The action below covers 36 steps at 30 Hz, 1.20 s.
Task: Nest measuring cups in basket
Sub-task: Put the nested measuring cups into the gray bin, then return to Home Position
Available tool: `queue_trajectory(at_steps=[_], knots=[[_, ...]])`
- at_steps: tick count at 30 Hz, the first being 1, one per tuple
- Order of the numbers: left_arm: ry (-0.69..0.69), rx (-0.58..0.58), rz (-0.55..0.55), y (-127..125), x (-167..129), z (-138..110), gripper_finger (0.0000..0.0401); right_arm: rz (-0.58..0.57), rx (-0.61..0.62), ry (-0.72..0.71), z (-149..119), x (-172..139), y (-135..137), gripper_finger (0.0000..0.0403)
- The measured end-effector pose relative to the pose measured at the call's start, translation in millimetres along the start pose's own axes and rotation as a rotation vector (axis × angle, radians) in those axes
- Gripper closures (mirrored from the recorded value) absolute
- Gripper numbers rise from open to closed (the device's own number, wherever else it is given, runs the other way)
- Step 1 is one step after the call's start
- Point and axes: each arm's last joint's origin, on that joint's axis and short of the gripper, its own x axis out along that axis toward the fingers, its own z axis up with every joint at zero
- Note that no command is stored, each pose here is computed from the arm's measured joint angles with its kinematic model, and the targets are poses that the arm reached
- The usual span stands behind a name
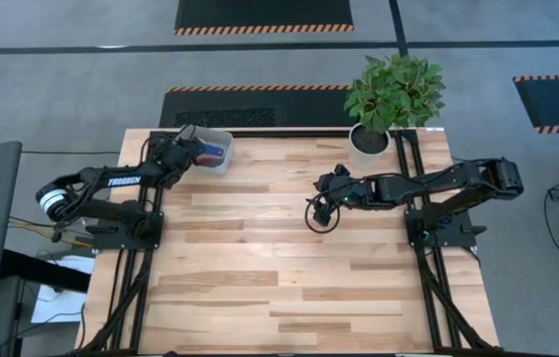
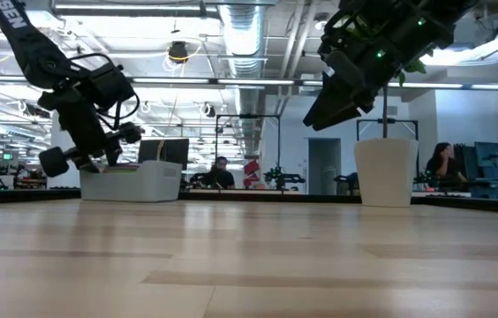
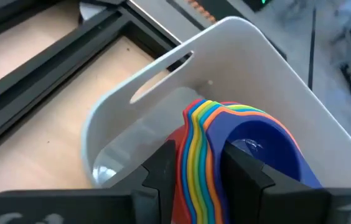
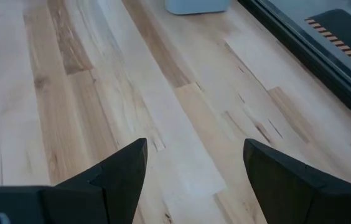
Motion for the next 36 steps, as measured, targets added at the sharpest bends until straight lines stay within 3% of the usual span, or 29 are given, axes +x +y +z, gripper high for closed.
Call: queue_trajectory(at_steps=[10,20,27,31,36], knots=[[0.005,-0.021,-0.064,-9.1,2.6,-5.4,0.0285,0.000,-0.001,0.003,-0.3,0.0,0.0,0.0112],[-0.015,-0.012,-0.189,-25.2,-17.5,12.0,0.0224,0.001,-0.001,0.005,-0.5,-0.2,0.3,0.0112],[-0.042,0.019,-0.182,-19.6,-33.9,23.1,0.0216,0.001,0.001,0.005,-0.5,-0.2,0.3,0.0112],[-0.003,0.098,-0.275,-21.2,-47.9,28.1,0.0216,0.001,0.002,0.000,0.0,-0.2,0.4,0.0112],[-0.012,0.325,-0.469,-27.6,-81.2,22.8,0.0216,0.079,-0.041,-0.120,9.4,-5.9,16.0,0.0112]])
